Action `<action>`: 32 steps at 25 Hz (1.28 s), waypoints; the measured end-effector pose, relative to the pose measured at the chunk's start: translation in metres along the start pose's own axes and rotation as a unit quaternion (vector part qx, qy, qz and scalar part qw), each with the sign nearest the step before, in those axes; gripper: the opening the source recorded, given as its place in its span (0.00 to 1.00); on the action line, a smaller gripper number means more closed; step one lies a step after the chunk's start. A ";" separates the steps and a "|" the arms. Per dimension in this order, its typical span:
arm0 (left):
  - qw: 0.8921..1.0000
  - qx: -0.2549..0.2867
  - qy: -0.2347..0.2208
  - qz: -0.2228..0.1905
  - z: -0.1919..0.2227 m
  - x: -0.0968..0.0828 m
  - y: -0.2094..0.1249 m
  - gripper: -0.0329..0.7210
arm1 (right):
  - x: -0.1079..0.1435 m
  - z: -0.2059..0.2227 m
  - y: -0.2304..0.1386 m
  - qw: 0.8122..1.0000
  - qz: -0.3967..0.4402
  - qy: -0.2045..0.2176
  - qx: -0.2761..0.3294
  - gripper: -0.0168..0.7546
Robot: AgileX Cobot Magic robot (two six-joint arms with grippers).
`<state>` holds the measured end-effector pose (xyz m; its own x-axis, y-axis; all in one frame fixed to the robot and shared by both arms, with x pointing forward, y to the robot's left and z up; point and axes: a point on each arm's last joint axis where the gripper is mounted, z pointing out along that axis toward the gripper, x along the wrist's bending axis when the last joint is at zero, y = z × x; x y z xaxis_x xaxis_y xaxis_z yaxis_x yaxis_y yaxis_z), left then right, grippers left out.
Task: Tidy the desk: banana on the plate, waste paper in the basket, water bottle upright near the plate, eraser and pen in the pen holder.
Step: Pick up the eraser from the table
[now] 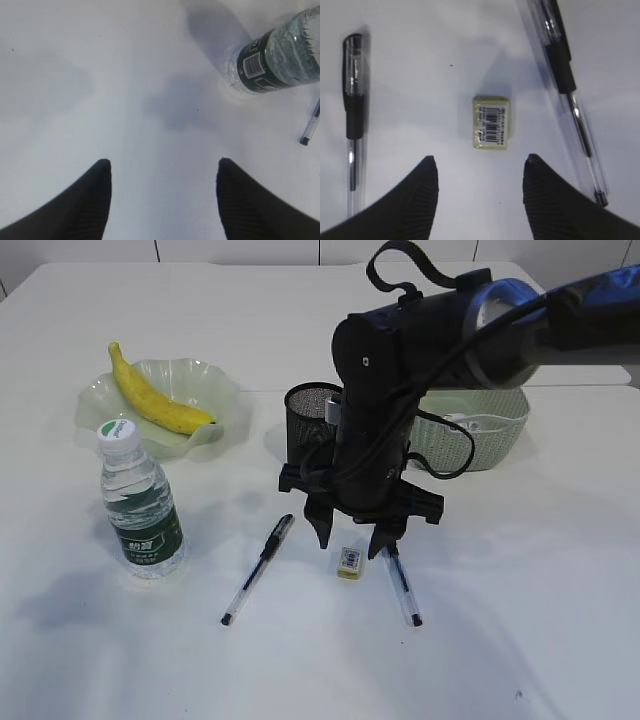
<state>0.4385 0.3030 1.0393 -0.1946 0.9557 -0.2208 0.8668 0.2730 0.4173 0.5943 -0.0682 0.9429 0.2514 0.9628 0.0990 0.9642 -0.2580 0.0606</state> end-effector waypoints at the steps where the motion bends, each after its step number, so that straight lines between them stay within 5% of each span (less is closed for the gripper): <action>1: 1.000 -0.001 0.000 0.000 0.000 0.000 0.000 0.66 | 0.002 0.000 0.002 1.000 0.000 0.001 -0.001 0.55; 32: 1.000 -0.014 -0.003 -0.002 0.000 0.000 0.003 0.66 | -0.003 0.020 0.023 0.999 0.021 -0.034 0.027 0.51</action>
<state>0.4408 0.3032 1.0405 -0.1947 0.9542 -0.2270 0.8531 0.2790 0.4409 0.6180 -0.0751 0.9240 0.2955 0.9548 0.0322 0.9553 -0.2958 0.0037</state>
